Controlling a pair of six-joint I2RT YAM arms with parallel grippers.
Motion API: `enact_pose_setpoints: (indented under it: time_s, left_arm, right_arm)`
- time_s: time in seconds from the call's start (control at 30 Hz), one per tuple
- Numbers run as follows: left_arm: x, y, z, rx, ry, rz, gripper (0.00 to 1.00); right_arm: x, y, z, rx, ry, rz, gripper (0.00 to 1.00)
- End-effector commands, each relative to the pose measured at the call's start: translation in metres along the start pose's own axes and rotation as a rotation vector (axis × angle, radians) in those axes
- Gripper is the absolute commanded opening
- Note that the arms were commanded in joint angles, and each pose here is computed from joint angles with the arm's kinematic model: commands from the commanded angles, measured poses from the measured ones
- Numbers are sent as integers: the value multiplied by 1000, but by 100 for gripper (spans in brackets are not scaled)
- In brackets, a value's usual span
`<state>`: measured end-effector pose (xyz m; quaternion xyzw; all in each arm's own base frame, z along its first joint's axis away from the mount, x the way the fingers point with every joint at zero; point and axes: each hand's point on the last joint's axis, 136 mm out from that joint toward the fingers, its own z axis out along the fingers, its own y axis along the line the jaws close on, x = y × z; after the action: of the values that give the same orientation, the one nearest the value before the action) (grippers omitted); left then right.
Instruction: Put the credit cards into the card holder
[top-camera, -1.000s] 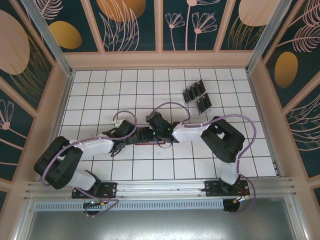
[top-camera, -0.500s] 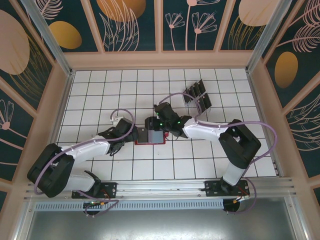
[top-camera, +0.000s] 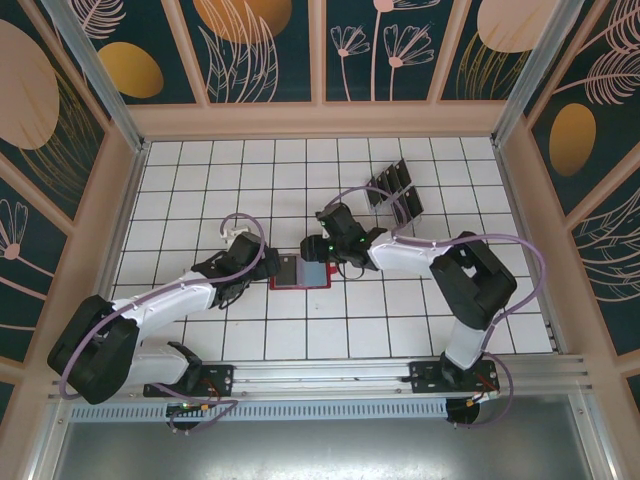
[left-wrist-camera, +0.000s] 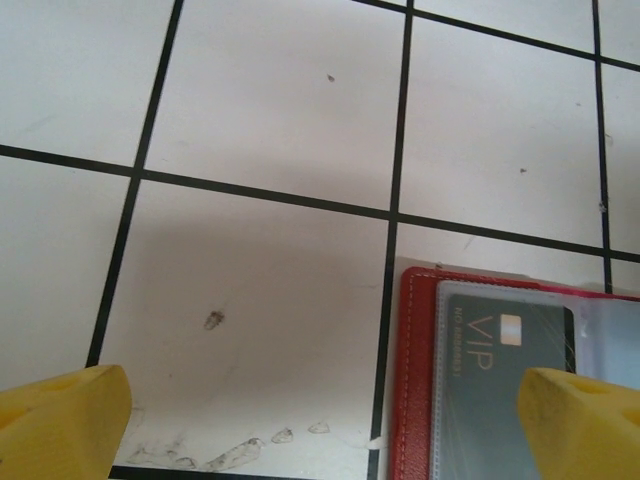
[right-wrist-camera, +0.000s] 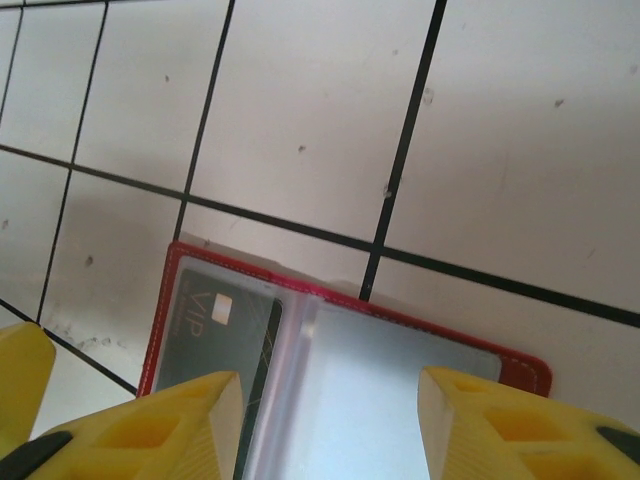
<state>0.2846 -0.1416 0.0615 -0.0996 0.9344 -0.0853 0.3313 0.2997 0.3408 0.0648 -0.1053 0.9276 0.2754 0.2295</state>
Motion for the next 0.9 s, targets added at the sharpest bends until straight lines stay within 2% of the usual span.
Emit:
enact_pose_setpoints:
  time_s: [0.0,0.3,0.87]
  left_arm:
    - [-7,-12,-4,54,-6,2,99]
    - [0,-18,0,88,20,29,99]
    - [22,-31,-9,151,3,121,99]
  right_arm:
    - [7,5,7,-8,29,-22,49]
    - [23,-5,26,3,76,9,49]
    - [25,16,34,-93,75,122,49]
